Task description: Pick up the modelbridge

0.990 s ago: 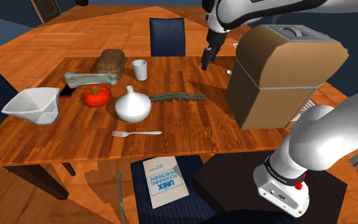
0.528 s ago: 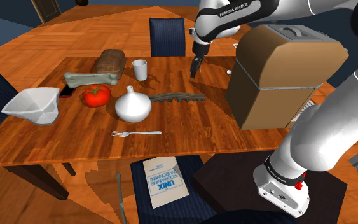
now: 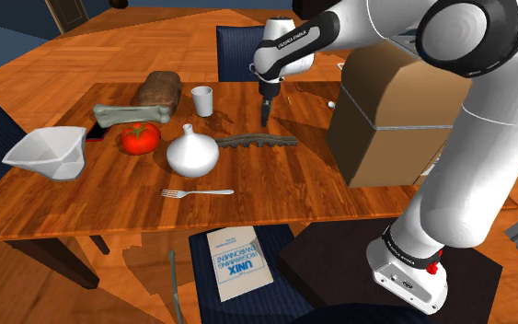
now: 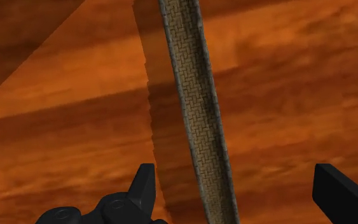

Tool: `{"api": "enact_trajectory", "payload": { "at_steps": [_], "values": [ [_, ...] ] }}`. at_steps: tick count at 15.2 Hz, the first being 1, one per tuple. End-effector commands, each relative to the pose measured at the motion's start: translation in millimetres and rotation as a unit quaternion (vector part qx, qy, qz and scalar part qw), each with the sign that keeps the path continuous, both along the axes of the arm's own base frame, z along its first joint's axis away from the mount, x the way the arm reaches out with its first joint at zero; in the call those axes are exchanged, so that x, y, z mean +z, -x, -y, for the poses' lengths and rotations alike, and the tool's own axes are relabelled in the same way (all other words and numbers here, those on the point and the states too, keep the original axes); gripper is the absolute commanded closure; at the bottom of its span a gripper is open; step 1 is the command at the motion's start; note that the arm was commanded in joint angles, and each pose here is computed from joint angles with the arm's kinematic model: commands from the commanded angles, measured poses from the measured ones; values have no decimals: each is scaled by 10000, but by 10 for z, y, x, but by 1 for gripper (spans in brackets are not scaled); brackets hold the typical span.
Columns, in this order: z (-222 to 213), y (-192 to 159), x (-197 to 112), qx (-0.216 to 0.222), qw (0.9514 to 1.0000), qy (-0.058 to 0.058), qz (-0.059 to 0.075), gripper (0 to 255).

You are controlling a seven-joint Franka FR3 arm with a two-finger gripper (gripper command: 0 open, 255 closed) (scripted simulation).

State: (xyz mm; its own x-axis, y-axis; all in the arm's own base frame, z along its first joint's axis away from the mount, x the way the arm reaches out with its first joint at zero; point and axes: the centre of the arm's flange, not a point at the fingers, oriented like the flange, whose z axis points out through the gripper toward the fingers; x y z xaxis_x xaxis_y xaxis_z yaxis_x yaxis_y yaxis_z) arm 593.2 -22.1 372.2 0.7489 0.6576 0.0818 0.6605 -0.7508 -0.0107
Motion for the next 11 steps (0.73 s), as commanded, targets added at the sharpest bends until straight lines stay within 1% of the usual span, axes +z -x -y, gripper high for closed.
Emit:
{"api": "enact_trajectory", "payload": {
  "at_steps": [1, 4, 5, 11],
  "values": [
    [-120, -165, -194, 308, 9995, -22, -48, 0],
    [-258, -406, -495, 743, 9971, -51, -120, 0],
    [-276, -434, -533, 797, 9967, -54, -129, 0],
    [-276, -434, -849, 797, 9967, -54, -129, 0]
  ]
}}
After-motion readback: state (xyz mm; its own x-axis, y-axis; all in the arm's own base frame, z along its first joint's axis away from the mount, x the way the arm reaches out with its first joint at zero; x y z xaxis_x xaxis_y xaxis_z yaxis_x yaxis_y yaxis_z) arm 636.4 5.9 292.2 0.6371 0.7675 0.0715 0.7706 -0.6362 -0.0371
